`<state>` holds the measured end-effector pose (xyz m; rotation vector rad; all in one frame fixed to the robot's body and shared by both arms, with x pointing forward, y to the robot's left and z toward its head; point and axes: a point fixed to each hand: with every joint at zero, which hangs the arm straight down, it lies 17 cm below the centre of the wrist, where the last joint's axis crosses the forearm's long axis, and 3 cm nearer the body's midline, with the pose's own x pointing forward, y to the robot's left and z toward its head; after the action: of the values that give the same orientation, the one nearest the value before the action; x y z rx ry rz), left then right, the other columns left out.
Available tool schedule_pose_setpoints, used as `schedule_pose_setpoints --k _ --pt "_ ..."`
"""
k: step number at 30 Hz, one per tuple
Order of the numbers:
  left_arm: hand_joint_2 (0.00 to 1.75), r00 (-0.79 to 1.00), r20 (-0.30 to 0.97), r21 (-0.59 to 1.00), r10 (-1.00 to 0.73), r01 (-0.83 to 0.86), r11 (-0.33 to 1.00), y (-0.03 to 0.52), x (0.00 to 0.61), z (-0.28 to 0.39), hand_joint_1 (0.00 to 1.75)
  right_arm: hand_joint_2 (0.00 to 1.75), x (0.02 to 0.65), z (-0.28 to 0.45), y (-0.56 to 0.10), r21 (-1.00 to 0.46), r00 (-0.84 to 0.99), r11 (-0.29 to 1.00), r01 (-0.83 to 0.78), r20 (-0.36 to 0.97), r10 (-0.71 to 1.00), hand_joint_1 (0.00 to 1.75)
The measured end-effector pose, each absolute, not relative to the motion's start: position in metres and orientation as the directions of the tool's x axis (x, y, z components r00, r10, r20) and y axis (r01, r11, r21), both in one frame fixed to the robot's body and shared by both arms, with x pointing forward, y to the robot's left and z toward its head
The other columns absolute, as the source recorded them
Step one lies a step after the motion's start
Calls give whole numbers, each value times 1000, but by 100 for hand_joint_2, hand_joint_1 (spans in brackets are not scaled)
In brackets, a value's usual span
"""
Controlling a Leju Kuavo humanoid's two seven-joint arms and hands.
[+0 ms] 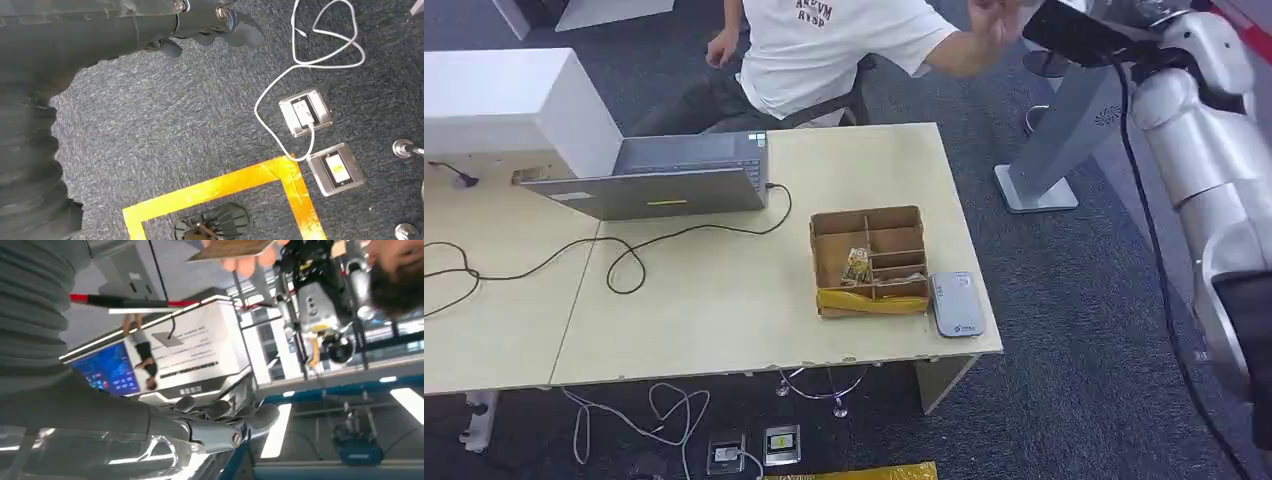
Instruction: Pass the card to the sensor for recognition and then transmit it.
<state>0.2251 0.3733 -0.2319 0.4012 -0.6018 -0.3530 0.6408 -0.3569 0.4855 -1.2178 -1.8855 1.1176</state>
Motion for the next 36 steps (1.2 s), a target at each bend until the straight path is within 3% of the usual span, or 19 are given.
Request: schedule_pose_setpoints --k 9,26,27,28,29,36 --pt "175 773 469 461 -427 197 865 377 224 -232 0 175 652 455 -288 -927 -459 206 314 41 887 0" --pt "175 774 463 465 -432 203 862 380 221 -233 0 175 659 433 -263 -948 -466 182 262 41 884 0" --pt "175 776 463 464 -429 201 863 380 220 -233 0 175 659 432 -263 -948 -465 182 259 43 884 10" --pt "175 777 461 462 -428 201 864 379 218 -234 0 175 659 431 -261 -949 -465 183 256 45 884 143" --pt "175 778 460 462 -428 202 863 379 217 -234 0 175 660 429 -262 -950 -463 182 253 46 885 175" --pt "175 780 460 461 -424 199 865 380 216 -234 0 175 661 424 -259 -954 -464 188 233 61 884 175"
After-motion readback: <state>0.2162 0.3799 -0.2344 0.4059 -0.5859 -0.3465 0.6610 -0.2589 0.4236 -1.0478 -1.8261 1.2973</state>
